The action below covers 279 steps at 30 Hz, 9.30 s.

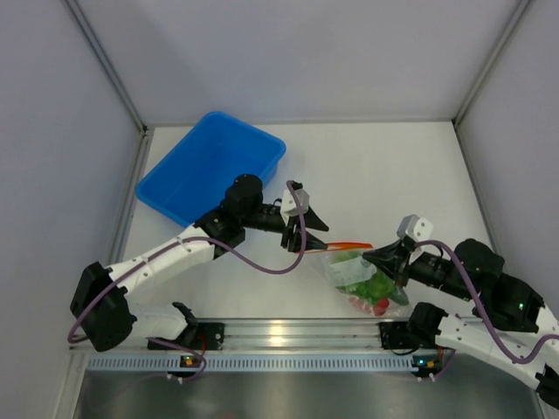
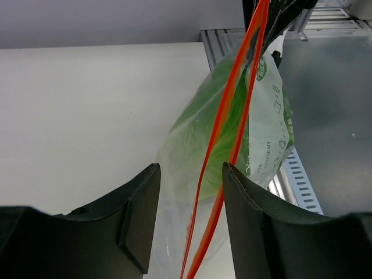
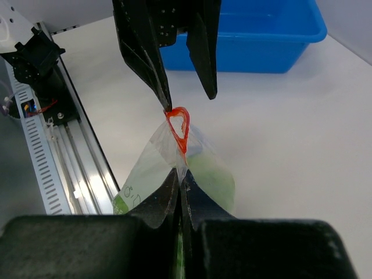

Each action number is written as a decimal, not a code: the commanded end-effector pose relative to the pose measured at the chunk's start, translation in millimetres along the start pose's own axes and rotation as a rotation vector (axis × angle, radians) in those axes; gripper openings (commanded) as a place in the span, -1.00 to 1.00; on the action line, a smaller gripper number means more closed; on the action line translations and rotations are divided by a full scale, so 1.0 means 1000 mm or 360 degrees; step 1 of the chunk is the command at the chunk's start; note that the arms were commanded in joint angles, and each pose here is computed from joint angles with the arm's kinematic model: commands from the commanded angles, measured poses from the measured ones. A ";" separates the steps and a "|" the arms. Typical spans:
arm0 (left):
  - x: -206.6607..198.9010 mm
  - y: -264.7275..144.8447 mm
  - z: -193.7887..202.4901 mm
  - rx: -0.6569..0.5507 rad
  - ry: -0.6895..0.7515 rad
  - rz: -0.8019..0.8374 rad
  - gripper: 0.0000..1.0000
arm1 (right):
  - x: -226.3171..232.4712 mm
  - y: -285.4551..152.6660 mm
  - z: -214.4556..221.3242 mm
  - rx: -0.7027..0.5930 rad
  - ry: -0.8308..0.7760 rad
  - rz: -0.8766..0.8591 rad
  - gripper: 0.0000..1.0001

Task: Open the zip-top bag and remove the fake food

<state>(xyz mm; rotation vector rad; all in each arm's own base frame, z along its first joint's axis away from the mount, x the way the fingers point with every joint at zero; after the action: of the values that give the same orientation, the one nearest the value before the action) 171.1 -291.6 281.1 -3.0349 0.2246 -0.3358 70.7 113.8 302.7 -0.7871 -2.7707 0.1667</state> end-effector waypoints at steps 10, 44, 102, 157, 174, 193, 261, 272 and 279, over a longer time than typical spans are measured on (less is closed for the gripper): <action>0.004 0.016 0.003 -0.0054 -0.0038 0.0203 0.00 | 0.009 -0.004 -0.027 -0.0231 -0.0035 -0.0089 -1.00; 0.093 0.013 -0.014 -0.0013 -0.0762 -0.1184 -1.00 | -0.049 0.058 -0.007 -0.0546 0.1115 0.1047 0.39; 0.057 0.045 0.011 -0.0526 -0.1291 -0.2087 -1.00 | -0.101 0.070 0.008 -0.0423 0.1423 0.0782 0.18; -0.003 0.064 -0.004 -0.0501 -0.1310 -0.1889 -1.00 | -0.112 0.206 0.143 -0.0208 0.1888 0.1216 0.93; -0.012 0.036 0.014 -0.0419 -0.1171 -0.2100 -1.00 | -0.127 0.204 0.127 -0.0340 0.1378 0.1146 -0.93; 0.002 0.044 0.028 -0.0279 -0.1119 -0.2041 -1.00 | -0.132 0.168 0.118 -0.0182 0.1089 0.1302 -0.45; 0.061 0.026 0.054 0.0025 -0.1069 -0.2179 -1.00 | -0.084 0.098 0.059 -0.0137 0.0531 0.0607 -1.00; 0.046 0.014 0.077 0.0061 -0.1189 -0.2143 -1.00 | -0.088 0.071 0.037 -0.0409 0.0669 0.0836 -1.00; 0.045 0.021 0.075 0.0064 -0.1211 -0.2067 -1.00 | -0.075 0.087 0.035 -0.0272 0.0530 0.0554 -1.00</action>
<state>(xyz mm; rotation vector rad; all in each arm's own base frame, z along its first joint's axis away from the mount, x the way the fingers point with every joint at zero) 225.9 -317.8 202.7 -2.4790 -1.6901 0.7245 162.2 133.9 197.6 -1.3239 -2.2022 -0.0197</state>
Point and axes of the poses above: each gripper's point midway between its finger pads, its own y axis out along the fingers, its own x axis along the line the jaws close on, z = x × y, the point moved 7 cm from there along -y, back along the fingers, and after that the axes turned 14 degrees about y, right-handed, at the moved point
